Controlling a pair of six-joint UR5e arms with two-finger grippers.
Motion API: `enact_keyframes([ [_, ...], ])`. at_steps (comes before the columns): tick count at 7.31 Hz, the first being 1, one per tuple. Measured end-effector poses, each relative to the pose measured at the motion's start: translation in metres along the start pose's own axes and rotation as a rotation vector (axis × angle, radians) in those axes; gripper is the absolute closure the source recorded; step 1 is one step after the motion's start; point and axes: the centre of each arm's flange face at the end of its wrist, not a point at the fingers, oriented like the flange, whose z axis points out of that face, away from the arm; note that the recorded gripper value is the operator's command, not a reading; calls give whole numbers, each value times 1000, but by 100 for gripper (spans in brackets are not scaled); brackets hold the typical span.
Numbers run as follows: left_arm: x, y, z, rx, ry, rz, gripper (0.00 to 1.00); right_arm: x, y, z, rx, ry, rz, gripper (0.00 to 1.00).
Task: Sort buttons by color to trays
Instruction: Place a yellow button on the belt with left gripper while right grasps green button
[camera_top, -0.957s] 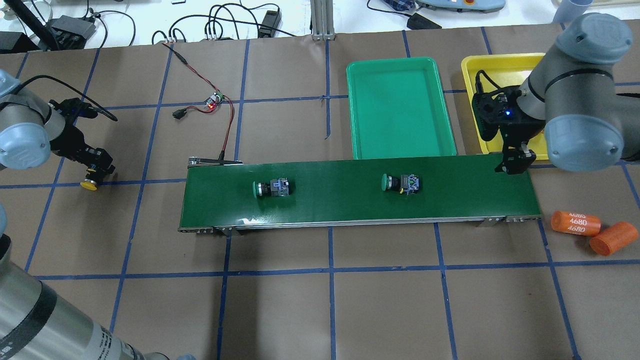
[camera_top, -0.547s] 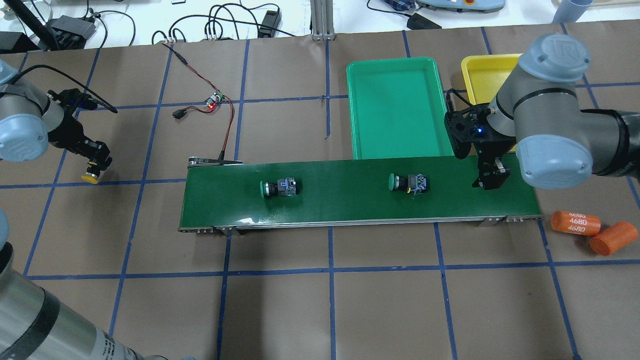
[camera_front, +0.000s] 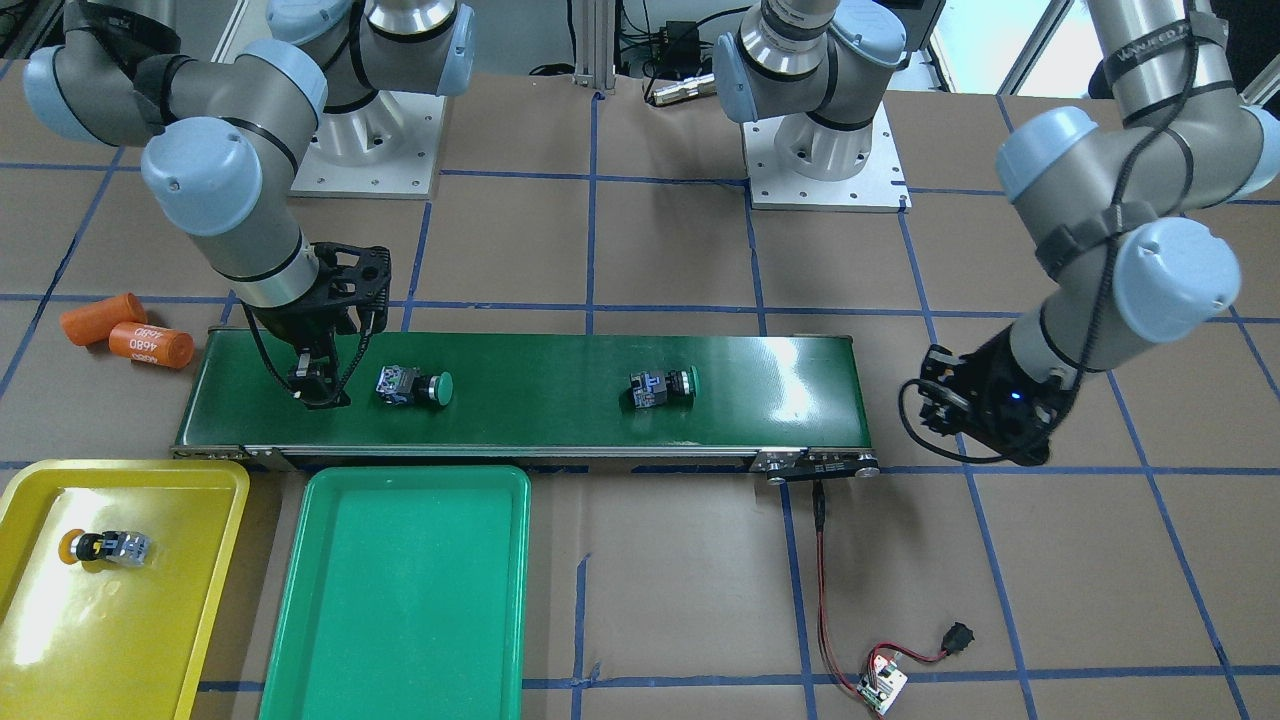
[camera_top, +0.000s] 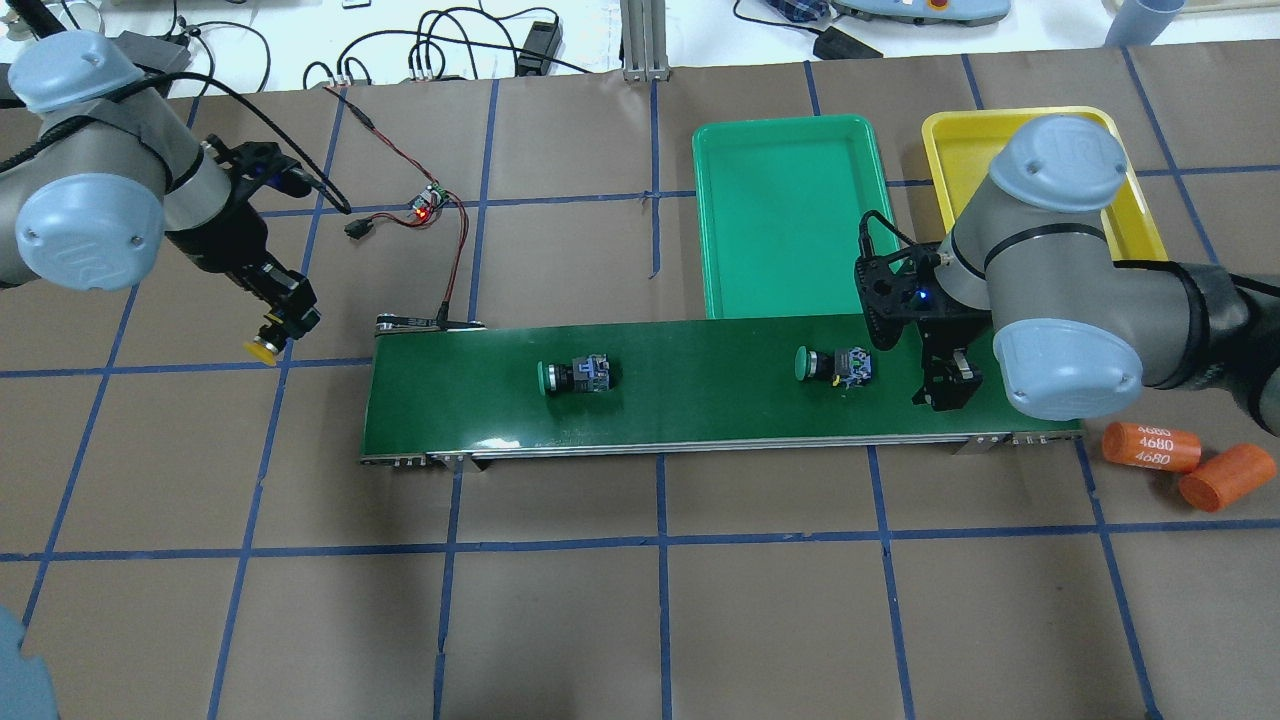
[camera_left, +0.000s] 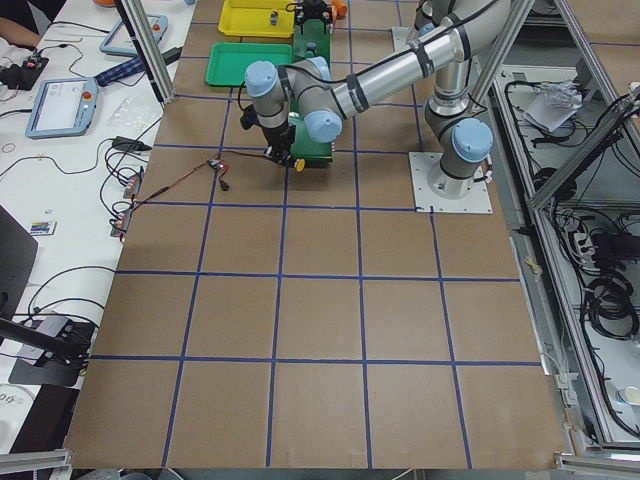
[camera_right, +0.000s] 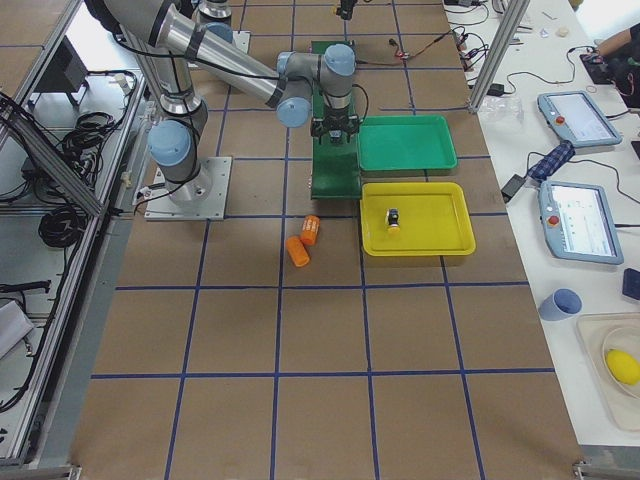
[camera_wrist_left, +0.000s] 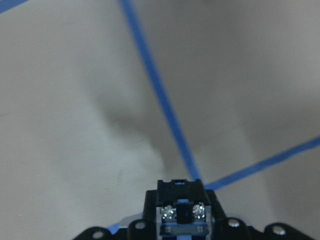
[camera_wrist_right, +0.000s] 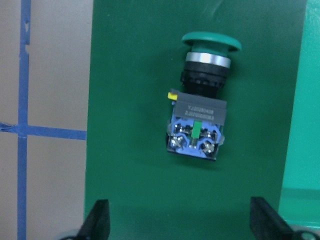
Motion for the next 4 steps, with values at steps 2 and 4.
enact_keyframes([
  [2,119,-30,11,-39,-13,250,100,0,-7,2,0,1,27,0],
  [4,168,-45,25,-41,-58,578,100,0,-12,5,1,-1,61,0],
])
